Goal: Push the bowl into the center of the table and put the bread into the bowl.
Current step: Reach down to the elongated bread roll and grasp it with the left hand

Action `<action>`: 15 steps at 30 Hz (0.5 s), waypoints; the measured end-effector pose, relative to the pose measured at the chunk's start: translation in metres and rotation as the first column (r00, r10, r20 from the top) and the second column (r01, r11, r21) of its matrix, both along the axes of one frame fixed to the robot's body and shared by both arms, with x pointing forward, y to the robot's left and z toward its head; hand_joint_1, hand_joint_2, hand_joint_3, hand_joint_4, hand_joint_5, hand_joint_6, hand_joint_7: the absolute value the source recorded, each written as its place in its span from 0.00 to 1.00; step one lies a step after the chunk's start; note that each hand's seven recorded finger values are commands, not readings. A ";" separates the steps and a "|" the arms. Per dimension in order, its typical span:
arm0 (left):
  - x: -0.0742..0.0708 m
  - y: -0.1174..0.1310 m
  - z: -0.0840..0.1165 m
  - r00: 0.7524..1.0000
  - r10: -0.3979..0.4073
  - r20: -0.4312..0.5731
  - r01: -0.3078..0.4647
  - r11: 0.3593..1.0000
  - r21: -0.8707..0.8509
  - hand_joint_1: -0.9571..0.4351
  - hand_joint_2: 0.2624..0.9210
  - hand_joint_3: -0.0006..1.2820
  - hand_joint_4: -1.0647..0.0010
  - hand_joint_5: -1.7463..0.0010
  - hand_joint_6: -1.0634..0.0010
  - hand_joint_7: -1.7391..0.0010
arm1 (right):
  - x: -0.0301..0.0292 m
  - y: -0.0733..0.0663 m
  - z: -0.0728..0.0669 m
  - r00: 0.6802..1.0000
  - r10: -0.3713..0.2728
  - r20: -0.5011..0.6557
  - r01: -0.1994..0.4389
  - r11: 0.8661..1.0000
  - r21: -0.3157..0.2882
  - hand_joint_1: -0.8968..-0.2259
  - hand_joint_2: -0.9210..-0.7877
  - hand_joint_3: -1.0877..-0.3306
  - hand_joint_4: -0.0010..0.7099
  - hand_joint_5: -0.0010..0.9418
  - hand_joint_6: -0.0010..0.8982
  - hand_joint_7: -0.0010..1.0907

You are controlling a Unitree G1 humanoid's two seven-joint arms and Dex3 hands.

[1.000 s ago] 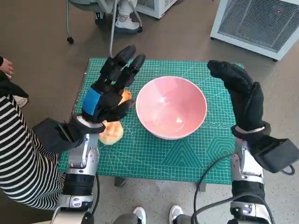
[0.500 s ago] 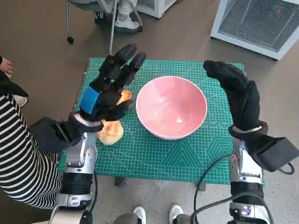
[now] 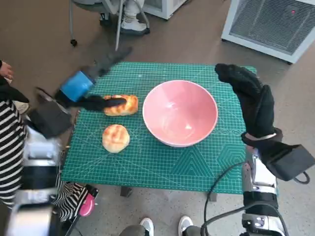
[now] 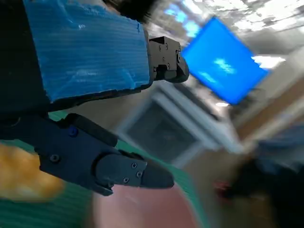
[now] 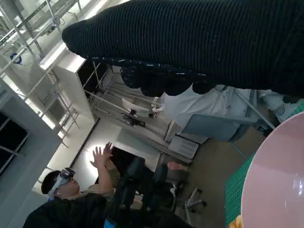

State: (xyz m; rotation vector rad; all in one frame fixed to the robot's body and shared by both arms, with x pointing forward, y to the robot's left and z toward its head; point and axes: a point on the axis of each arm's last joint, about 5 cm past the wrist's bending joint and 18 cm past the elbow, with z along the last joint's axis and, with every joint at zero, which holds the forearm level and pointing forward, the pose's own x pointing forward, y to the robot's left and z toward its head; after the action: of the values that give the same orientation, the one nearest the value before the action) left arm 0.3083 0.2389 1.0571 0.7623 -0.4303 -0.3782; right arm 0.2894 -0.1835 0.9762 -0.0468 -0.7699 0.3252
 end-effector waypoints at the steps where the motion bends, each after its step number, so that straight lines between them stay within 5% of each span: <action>1: 0.002 0.001 0.003 1.000 0.019 0.004 -0.019 0.999 0.026 0.55 0.73 0.00 0.81 1.00 0.88 0.87 | 0.0001 0.000 0.000 1.000 0.000 -0.002 0.000 1.000 0.000 0.12 0.00 0.54 0.25 0.00 0.07 0.43; 15: 0.026 -0.008 0.001 0.968 0.186 -0.171 -0.121 0.936 0.332 0.68 0.71 0.01 0.95 1.00 0.88 0.97 | 0.0010 0.000 -0.001 1.000 -0.001 -0.009 0.001 1.000 0.006 0.13 0.00 0.54 0.25 0.00 0.07 0.44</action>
State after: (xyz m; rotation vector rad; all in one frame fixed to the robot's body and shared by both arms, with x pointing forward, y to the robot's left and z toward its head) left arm 0.3342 0.2310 1.0586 1.0560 -0.1170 -0.3768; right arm 0.2904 -0.1833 0.9750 -0.0397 -0.7624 0.3220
